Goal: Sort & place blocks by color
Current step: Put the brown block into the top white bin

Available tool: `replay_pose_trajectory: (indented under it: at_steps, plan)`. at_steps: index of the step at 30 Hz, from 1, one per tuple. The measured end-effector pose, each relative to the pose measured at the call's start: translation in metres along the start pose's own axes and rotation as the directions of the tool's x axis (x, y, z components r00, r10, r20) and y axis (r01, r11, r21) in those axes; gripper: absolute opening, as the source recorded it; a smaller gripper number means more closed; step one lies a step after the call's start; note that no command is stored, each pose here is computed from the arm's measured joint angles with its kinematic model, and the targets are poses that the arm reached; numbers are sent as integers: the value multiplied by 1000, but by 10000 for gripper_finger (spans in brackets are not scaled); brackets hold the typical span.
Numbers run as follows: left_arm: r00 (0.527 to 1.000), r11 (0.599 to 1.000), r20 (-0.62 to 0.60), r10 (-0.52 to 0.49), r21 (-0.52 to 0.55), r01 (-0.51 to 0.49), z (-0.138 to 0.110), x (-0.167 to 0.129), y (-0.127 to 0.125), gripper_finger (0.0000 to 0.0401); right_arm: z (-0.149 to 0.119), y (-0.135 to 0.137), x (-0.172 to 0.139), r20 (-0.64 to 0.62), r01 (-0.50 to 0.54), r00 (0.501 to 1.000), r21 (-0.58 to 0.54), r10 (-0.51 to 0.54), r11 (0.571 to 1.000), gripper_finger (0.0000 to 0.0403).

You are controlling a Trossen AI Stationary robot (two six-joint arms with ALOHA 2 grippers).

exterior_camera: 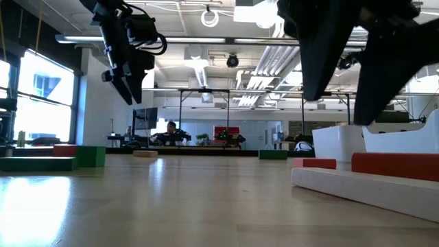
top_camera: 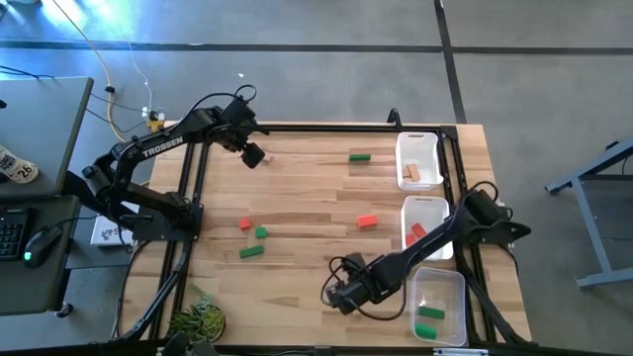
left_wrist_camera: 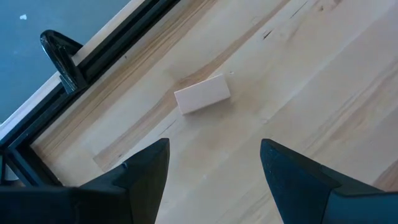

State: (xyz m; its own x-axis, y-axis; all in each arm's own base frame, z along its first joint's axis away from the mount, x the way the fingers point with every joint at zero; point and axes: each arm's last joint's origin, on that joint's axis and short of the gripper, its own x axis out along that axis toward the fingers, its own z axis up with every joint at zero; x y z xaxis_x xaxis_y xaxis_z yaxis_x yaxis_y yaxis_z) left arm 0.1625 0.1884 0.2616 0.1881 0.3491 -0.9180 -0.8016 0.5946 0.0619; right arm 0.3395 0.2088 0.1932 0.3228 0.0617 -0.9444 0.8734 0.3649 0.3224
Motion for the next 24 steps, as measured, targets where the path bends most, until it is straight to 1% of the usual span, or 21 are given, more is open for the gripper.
replay_pose_trajectory:
  at_steps: [3, 7, 14, 19, 24]
  plan:
    - [1000, 1000, 1, 0, 1, 0, 0, 0, 0, 239, -3, 3, 15, -36, -5, 999, 1, 5, 1000, 220]
    - [1000, 1000, 1, 0, 1, 0, 0, 0, 0, 239, -6, 2, 26, -82, 24, 996, 5, -23, 1000, 220]
    - [1000, 1000, 1, 0, 1, 0, 0, 0, 0, 239, -7, 0, 28, -93, 44, 995, 38, -40, 998, 220]
    - [1000, 1000, 0, 0, 3, 0, 0, 0, 0, 239, -7, -8, 27, -78, 123, 990, 62, -118, 990, 220]
    - [1000, 1000, 2, -1, 3, 1, 0, 0, 0, 239, -8, -5, 29, -81, 100, 992, 36, -97, 994, 220]
